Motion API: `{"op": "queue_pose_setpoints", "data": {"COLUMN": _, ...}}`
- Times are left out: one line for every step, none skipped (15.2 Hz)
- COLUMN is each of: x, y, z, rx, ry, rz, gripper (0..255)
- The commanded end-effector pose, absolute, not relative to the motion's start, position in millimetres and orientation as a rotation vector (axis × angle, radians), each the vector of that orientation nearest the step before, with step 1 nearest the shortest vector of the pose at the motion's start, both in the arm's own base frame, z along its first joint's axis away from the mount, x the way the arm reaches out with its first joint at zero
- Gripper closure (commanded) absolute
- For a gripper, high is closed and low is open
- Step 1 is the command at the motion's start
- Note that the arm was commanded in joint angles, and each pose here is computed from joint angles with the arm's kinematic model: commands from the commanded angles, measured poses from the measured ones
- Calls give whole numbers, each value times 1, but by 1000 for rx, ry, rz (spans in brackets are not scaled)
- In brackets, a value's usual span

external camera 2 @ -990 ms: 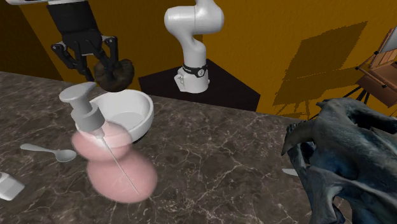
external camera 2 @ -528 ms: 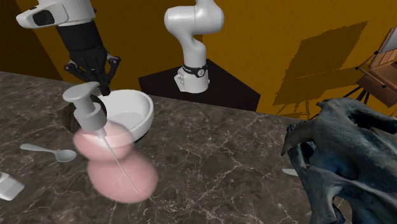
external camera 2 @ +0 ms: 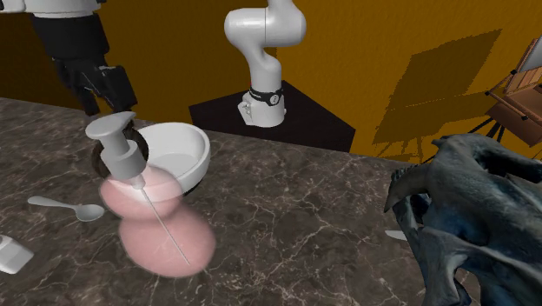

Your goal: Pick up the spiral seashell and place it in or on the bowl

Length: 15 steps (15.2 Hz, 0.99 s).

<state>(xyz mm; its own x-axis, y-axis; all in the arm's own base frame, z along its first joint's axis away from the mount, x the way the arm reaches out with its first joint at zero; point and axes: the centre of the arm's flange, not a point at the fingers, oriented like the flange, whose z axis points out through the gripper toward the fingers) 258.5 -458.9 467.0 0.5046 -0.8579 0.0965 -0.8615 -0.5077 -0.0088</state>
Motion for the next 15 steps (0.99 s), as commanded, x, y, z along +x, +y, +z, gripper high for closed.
{"op": "queue_pose_setpoints", "data": {"x": 263, "y": -466, "z": 468, "rx": 2571, "ry": -1704, "rz": 125, "gripper": 0}}
{"op": "queue_pose_setpoints", "data": {"x": 263, "y": -467, "z": 463, "rx": 2571, "ry": -1704, "rz": 125, "gripper": 0}}
{"op": "queue_pose_setpoints", "data": {"x": 263, "y": -467, "z": 458, "rx": 2571, "ry": -1704, "rz": 125, "gripper": 0}}
{"op": "queue_pose_setpoints", "data": {"x": 263, "y": -468, "z": 453, "rx": 2571, "ry": -1704, "rz": 125, "gripper": 0}}
{"op": "queue_pose_setpoints", "data": {"x": 263, "y": -468, "z": 447, "rx": 2571, "ry": -1704, "rz": 125, "gripper": 0}}
{"op": "queue_pose_setpoints", "data": {"x": 264, "y": -469, "z": 442, "rx": 2571, "ry": -1704, "rz": 125, "gripper": 0}}
{"op": "queue_pose_setpoints", "data": {"x": 264, "y": -469, "z": 437, "rx": 2571, "ry": -1704, "rz": 125, "gripper": 0}}
{"op": "queue_pose_setpoints", "data": {"x": 264, "y": -470, "z": 434, "rx": 2571, "ry": -1704, "rz": 125, "gripper": 0}}
{"op": "queue_pose_setpoints", "data": {"x": 264, "y": -470, "z": 434, "rx": 2571, "ry": -1705, "rz": 125, "gripper": 0}}
{"op": "queue_pose_setpoints", "data": {"x": 264, "y": -470, "z": 434, "rx": 2571, "ry": -1704, "rz": 125, "gripper": 0}}
{"op": "queue_pose_setpoints", "data": {"x": 264, "y": -470, "z": 434, "rx": 2571, "ry": -1704, "rz": 125, "gripper": 0}}
{"op": "queue_pose_setpoints", "data": {"x": 264, "y": -470, "z": 434, "rx": 2571, "ry": -1704, "rz": 125, "gripper": 0}}
{"op": "queue_pose_setpoints", "data": {"x": 264, "y": -470, "z": 434, "rx": 2571, "ry": -1704, "rz": 125, "gripper": 0}}
{"op": "queue_pose_setpoints", "data": {"x": 264, "y": -470, "z": 434, "rx": 2571, "ry": -1704, "rz": 125, "gripper": 0}}
{"op": "queue_pose_setpoints", "data": {"x": 264, "y": -470, "z": 434, "rx": 2571, "ry": -1704, "rz": 125, "gripper": 0}}
